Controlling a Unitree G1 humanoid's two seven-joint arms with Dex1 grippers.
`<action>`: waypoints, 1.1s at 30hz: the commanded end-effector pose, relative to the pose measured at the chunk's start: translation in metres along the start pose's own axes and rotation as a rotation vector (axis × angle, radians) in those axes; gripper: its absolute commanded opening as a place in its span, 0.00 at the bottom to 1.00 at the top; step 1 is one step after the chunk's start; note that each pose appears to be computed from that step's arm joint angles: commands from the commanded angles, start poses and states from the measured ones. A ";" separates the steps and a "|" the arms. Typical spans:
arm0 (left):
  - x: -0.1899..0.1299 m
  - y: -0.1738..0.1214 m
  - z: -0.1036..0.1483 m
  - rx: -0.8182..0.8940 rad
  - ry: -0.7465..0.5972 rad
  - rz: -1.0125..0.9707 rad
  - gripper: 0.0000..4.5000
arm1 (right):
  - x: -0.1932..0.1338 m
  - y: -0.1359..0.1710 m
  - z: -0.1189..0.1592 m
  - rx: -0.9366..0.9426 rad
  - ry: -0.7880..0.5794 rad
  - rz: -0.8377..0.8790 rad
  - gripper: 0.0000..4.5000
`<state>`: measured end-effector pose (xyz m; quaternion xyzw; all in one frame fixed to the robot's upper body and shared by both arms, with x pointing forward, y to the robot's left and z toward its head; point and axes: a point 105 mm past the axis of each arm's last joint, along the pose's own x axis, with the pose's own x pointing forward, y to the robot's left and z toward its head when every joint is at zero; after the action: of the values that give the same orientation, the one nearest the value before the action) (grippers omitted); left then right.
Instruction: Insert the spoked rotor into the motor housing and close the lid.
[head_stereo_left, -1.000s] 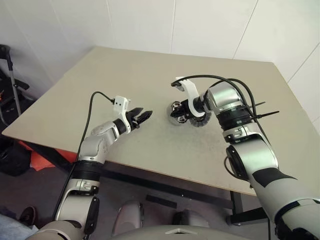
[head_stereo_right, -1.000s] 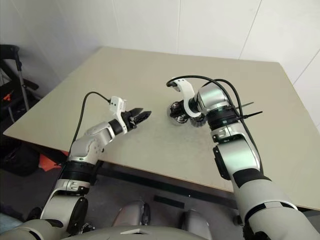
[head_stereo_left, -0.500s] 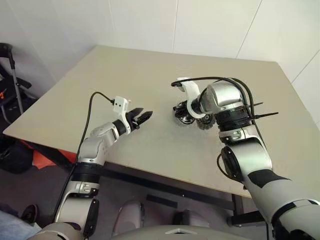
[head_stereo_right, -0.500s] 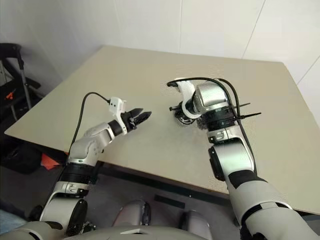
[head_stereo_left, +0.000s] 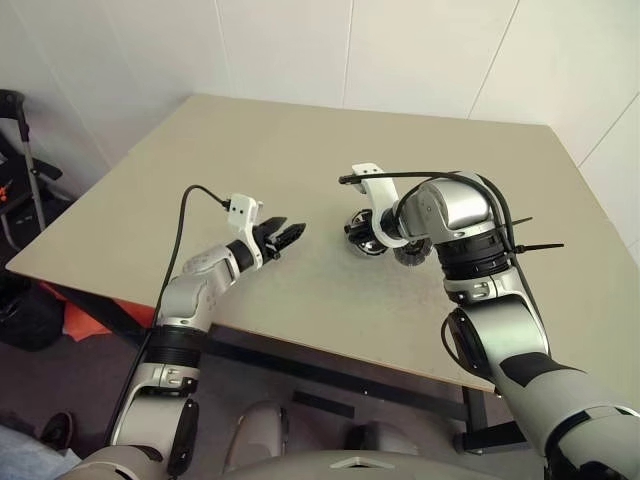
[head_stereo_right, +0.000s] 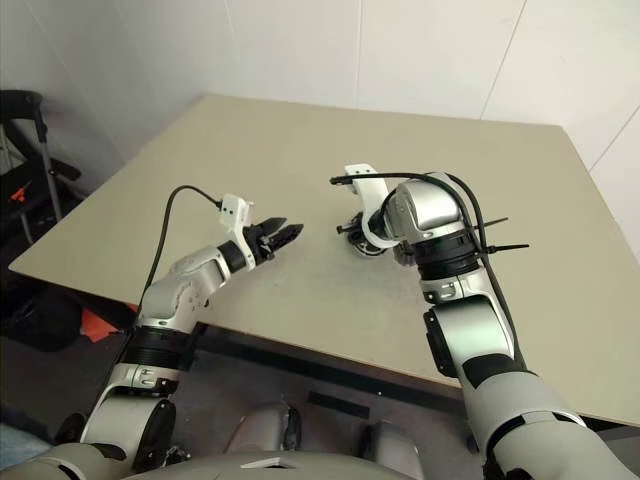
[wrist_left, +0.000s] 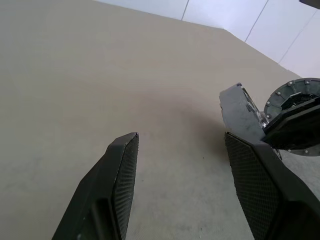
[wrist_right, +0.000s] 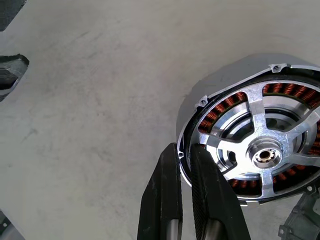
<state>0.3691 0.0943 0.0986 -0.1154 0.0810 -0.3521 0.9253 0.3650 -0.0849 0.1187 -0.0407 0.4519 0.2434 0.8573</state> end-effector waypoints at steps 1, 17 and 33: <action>0.001 -0.005 0.014 0.044 -0.043 -0.016 0.65 | -0.005 0.009 0.011 0.008 -0.025 0.043 0.26; 0.000 -0.001 0.014 0.055 -0.033 -0.007 0.65 | -0.047 0.056 0.051 -0.163 -0.170 0.226 0.54; 0.003 0.003 0.017 0.071 -0.027 -0.010 0.65 | -0.031 0.028 0.020 -1.290 -0.326 0.223 0.54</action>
<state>0.3731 0.0993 0.0958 -0.1020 0.0855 -0.3491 0.9276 0.3449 -0.0677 0.1455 -0.4337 0.1154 0.5662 0.6913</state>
